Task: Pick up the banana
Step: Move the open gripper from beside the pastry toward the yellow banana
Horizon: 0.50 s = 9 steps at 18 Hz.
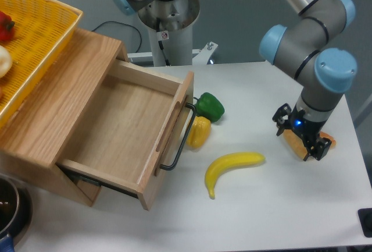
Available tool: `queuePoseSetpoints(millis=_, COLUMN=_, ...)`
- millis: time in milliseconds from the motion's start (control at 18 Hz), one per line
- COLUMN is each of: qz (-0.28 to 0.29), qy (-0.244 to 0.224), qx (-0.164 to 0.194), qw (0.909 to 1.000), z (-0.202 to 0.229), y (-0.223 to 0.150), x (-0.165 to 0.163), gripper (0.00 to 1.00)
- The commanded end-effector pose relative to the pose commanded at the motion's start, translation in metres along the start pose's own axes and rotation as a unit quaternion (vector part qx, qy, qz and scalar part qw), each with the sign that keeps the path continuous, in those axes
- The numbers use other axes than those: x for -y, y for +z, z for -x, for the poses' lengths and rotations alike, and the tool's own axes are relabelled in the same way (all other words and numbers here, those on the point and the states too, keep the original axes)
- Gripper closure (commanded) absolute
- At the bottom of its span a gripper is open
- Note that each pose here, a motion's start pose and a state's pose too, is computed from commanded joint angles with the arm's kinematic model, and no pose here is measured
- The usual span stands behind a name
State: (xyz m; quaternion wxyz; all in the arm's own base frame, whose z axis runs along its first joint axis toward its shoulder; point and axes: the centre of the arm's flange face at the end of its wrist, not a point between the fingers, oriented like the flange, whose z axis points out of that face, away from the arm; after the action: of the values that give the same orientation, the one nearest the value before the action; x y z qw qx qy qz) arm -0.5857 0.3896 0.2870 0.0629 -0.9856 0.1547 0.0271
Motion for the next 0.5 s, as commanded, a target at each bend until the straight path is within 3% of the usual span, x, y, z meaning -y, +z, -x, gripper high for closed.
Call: queuePoseSetpoints(millis=500, qz=0.000, qy=0.025, qx=-0.016, qw=0.9996, z=-0.017, y=0.011, x=0.006, gripper=0.00)
